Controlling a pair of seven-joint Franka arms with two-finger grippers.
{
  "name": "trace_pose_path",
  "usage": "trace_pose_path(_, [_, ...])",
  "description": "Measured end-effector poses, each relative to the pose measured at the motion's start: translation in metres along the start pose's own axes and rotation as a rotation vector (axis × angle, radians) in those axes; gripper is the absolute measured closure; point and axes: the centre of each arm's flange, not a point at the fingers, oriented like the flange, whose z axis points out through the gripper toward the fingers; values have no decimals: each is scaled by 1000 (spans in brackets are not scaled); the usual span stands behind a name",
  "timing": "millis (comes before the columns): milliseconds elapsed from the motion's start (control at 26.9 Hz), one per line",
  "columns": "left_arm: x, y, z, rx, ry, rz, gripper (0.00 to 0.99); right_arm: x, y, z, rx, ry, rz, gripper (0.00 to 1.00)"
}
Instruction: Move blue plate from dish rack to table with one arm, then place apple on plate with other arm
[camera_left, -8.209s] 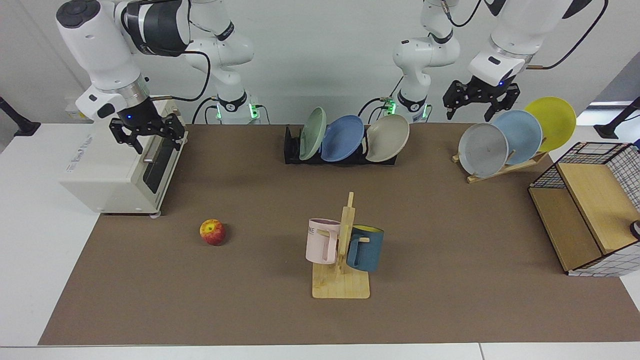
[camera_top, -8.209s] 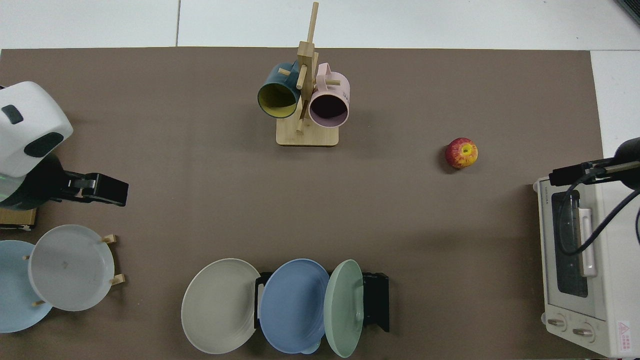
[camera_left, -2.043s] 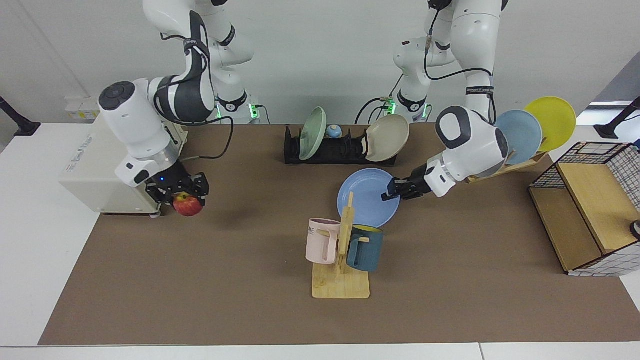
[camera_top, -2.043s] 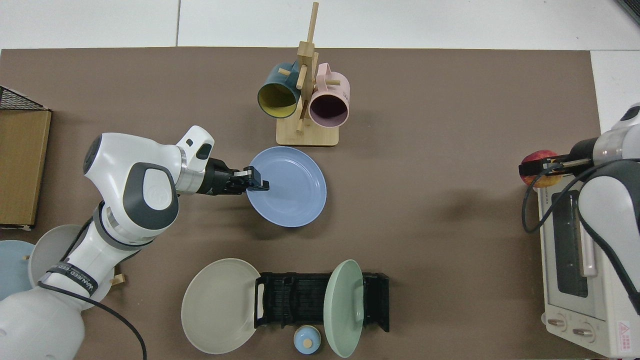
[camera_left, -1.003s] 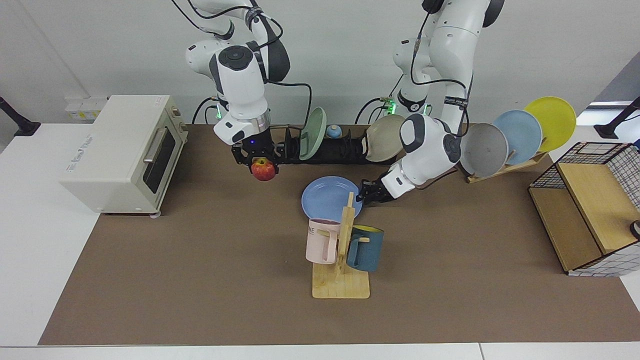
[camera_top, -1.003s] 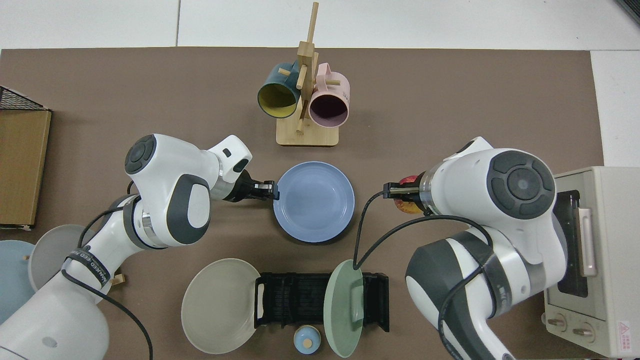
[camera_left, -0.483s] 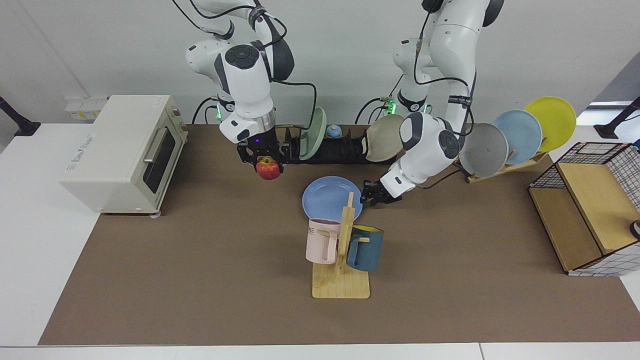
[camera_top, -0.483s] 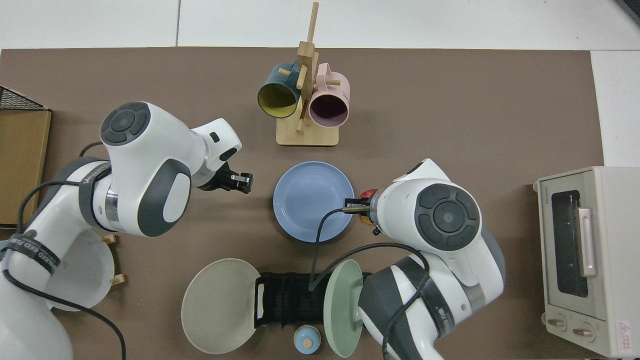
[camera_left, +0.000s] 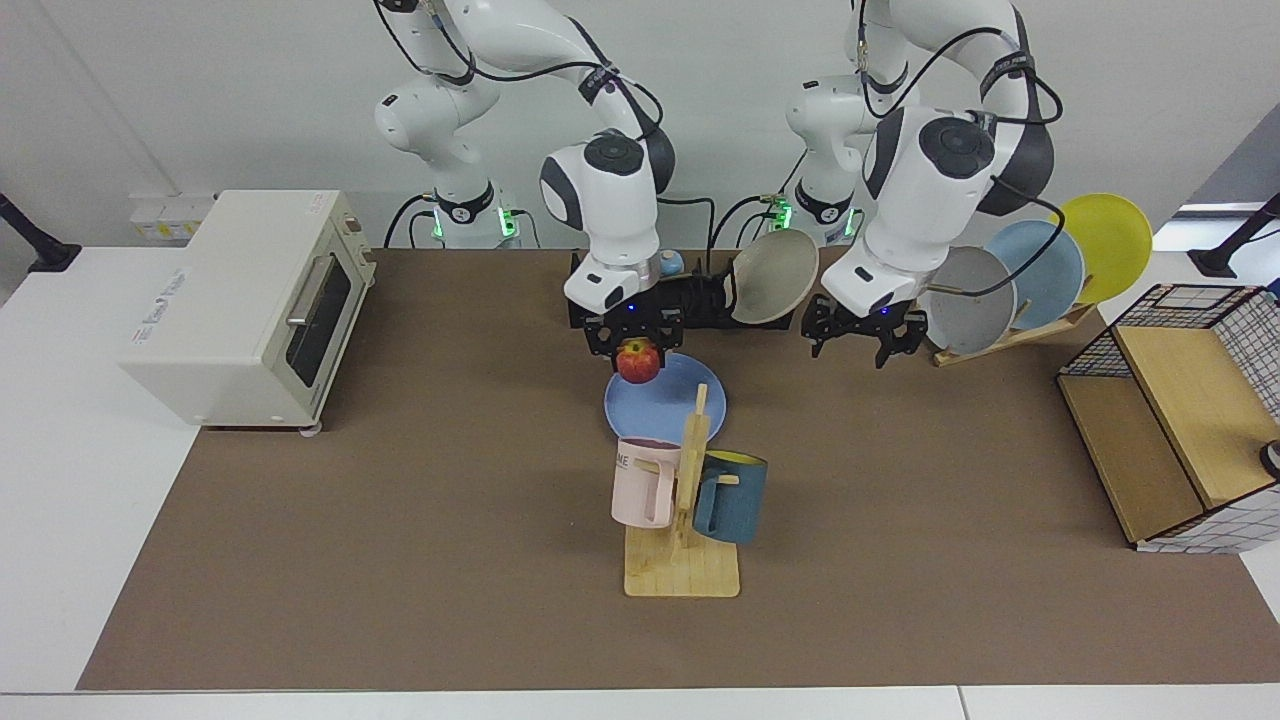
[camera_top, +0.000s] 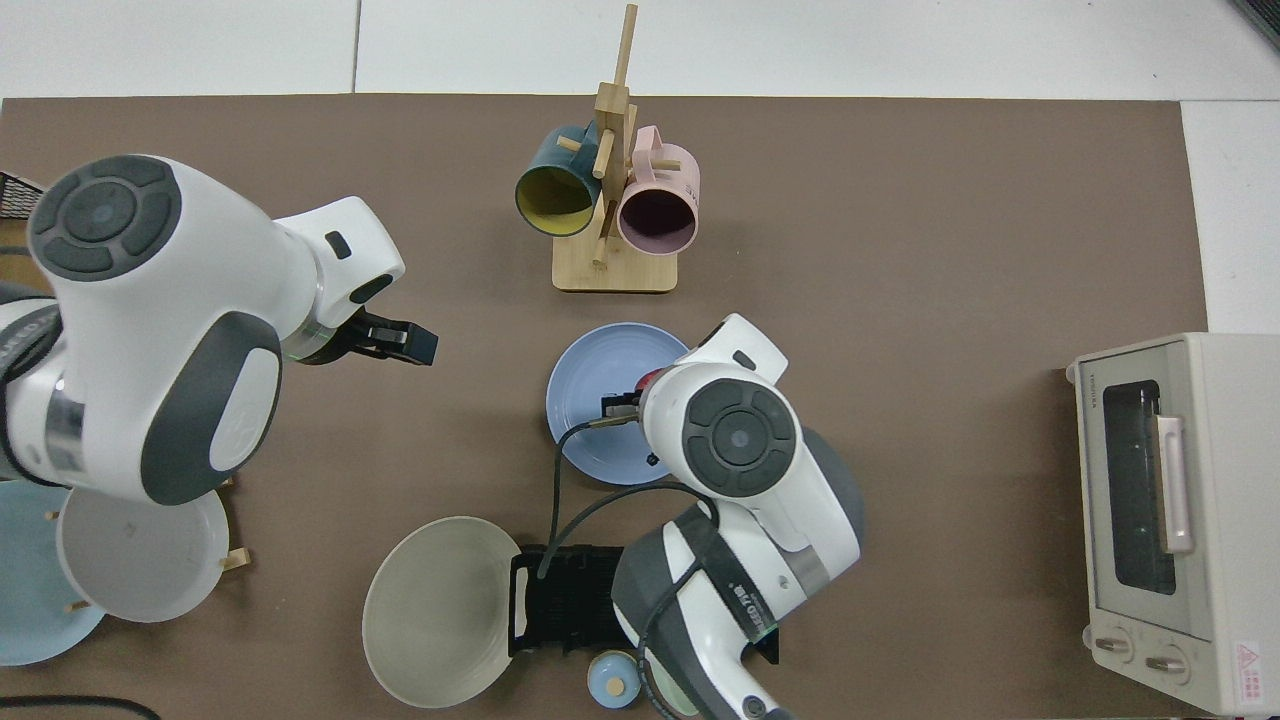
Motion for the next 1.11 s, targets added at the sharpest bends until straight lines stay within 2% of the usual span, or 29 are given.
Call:
trace_pose_path(260, [-24,-8,-57,31,-19,-23,0,-9,-29,44,-3,18,-77,286])
trace_pose_path(371, [-33,-15,-76,40,-18,-39,0,-11,-31,57,15,11,-99,286])
trace_pose_path(669, [-51,-31,-126,50,-17,-68,0,-11,-29,63,36,-6,-113,286])
trace_pose_path(1114, [-50,-25,-145,45,-13,-56,0,-18,-27,73,38,0,-123,286])
